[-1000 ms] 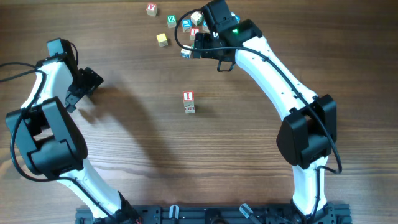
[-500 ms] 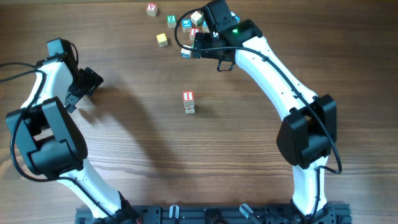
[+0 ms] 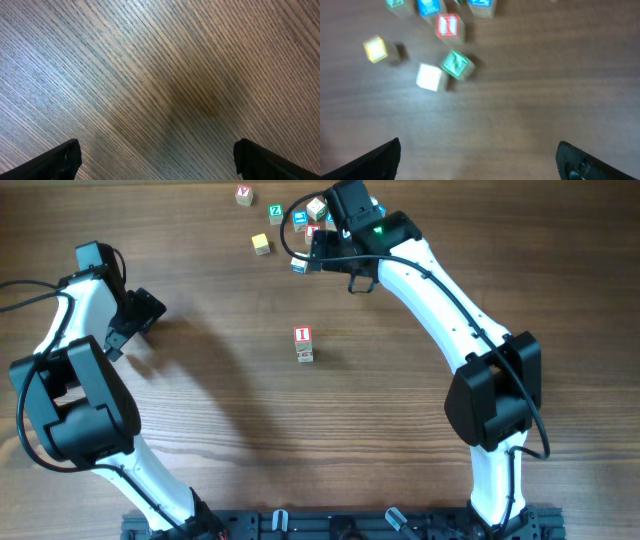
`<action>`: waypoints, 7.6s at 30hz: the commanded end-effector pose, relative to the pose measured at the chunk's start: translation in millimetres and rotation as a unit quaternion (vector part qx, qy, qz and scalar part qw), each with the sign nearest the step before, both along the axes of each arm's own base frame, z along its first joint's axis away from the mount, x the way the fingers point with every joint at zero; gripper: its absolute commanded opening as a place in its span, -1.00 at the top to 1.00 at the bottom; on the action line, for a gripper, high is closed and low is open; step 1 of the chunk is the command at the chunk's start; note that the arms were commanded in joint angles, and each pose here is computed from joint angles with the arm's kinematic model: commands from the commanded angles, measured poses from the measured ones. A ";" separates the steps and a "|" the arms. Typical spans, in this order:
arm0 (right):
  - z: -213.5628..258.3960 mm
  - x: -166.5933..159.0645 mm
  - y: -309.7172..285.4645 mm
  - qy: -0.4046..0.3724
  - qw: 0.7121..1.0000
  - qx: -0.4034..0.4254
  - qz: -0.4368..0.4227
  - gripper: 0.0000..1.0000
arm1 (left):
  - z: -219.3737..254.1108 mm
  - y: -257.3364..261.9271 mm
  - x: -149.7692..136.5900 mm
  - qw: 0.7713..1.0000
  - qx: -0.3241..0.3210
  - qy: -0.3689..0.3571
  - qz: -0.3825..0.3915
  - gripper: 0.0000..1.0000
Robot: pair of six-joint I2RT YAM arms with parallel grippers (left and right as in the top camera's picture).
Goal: Form a tower
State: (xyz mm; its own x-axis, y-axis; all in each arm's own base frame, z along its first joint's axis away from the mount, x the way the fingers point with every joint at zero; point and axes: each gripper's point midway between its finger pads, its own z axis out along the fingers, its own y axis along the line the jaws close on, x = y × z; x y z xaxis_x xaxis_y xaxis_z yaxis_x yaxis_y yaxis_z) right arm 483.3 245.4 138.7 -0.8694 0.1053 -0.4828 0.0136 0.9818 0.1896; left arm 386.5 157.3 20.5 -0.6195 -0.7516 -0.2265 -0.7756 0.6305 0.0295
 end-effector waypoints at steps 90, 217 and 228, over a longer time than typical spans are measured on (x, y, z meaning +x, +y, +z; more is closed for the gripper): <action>-111.1 24.1 -25.7 0.045 0.993 -0.096 0.042 0.18 | -1.3 2.3 -2.5 1.000 0.003 0.004 0.004 -1.00; 0.3 -0.1 -143.7 0.012 0.991 -0.071 -0.116 -0.99 | -1.3 2.3 -2.5 1.000 0.003 0.004 0.003 -1.00; 0.3 -0.1 -143.7 0.012 0.991 -0.071 -0.116 -0.99 | -1.3 2.0 -2.5 1.000 0.003 0.004 0.003 -1.00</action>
